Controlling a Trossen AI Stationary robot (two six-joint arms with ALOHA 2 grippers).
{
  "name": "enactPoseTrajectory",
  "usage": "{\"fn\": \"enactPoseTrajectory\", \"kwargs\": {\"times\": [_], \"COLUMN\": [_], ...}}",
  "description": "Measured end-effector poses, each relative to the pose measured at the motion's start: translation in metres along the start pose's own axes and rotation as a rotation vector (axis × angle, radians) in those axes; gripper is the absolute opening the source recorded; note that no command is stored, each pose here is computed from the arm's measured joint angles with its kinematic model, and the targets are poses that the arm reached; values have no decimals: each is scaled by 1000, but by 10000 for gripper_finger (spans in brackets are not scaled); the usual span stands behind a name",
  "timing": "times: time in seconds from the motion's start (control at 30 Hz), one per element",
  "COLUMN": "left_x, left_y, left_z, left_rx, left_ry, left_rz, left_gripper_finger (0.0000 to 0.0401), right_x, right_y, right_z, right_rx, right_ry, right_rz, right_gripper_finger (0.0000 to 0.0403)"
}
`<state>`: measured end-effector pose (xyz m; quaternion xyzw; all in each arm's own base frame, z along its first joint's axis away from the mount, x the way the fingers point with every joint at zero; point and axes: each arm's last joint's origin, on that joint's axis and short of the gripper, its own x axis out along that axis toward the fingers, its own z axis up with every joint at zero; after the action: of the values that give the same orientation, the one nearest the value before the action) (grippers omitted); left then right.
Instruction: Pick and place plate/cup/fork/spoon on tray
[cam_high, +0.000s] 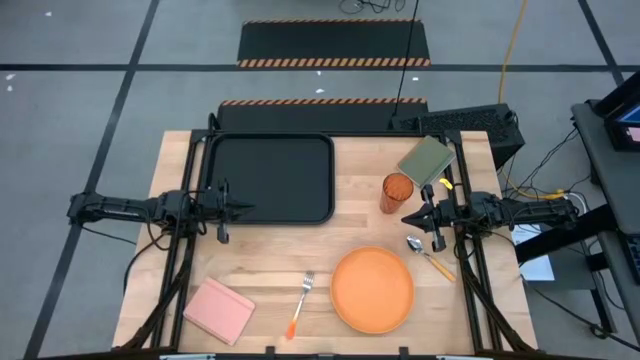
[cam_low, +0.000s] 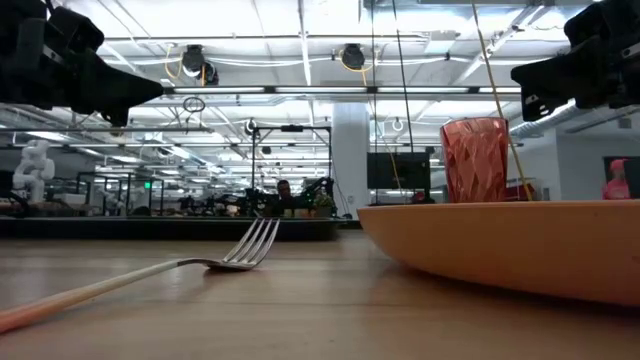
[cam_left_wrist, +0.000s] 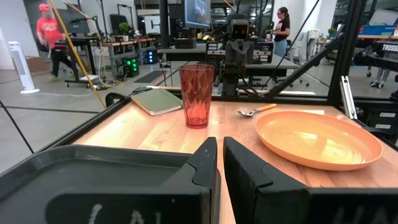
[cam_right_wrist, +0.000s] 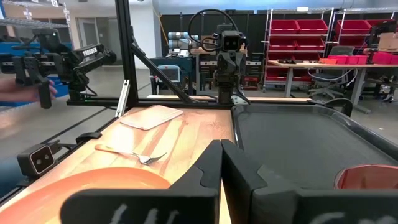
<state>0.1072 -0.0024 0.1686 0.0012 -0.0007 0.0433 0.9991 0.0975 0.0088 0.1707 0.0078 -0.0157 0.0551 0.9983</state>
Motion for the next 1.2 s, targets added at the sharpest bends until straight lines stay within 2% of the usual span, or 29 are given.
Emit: {"fn": "enactPoseTrajectory", "kwargs": {"times": [0.1,0.37,0.53,0.67,0.83,1.0,1.2], "left_x": [0,0,0,0,0,-2,-7], "left_y": [0,0,0,0,0,-1,-4], "left_z": [0,0,0,0,3,21,63], "left_rx": [1,0,-7,-85,-91,-148,-89], "left_ry": [0,0,0,2,-27,-199,-309], "left_rz": [0,0,0,1,0,-30,-69], "left_gripper_finger": [33,33,33,33,33,33,33], "right_x": [0,0,0,0,0,0,-1], "right_y": [0,0,0,0,0,0,0], "right_z": [0,3,5,4,4,8,10], "right_rx": [13,153,159,157,168,181,173], "right_ry": [0,-33,-46,-46,-46,-82,-104], "right_rz": [0,4,5,5,4,9,10], "right_gripper_finger": [0,0,0,0,0,0,0]}}
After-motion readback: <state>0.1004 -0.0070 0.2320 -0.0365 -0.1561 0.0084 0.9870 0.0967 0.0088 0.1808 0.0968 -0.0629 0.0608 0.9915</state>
